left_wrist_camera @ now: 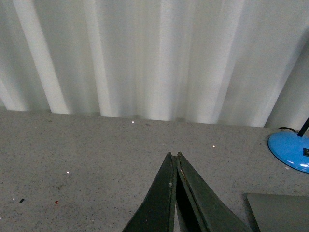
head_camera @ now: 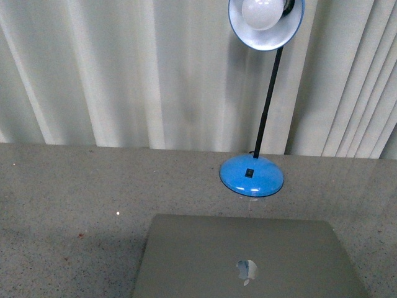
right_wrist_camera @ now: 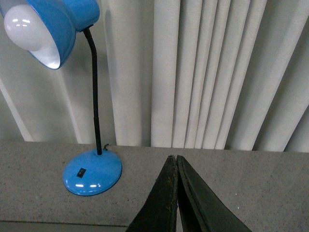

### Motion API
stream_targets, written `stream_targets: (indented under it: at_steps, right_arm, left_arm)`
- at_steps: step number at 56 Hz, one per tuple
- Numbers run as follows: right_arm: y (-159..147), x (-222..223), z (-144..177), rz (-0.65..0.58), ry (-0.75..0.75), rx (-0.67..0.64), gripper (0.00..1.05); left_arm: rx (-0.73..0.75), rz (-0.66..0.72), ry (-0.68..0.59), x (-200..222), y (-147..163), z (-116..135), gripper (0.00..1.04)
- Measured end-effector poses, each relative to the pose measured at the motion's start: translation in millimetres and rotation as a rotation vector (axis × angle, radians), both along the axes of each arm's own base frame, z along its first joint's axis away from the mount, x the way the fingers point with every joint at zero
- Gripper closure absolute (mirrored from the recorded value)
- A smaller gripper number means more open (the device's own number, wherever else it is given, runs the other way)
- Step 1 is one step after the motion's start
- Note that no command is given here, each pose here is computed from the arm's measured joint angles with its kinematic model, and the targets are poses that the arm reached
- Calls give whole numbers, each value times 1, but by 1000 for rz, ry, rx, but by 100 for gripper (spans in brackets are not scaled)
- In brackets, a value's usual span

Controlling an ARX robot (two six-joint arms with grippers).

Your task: Close laptop

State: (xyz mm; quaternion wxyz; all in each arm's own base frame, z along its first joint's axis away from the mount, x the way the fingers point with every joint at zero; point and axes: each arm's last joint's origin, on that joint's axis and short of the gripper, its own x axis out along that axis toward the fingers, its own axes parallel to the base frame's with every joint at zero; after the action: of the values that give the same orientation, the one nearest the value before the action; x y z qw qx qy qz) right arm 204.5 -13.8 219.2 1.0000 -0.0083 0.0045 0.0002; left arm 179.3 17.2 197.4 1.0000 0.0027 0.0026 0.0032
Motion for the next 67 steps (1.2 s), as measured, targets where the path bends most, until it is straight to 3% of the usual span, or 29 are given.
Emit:
stream_targets:
  at_steps: [34, 67]
  right_arm:
    - [14, -58, -40, 0, 2, 4, 102]
    - [14, -81, -51, 0, -17, 5, 102]
  left_arm:
    - [-6, -6, -1, -44, -17, -26, 101]
    - [-7, -5, -37, -62, -17, -21, 101]
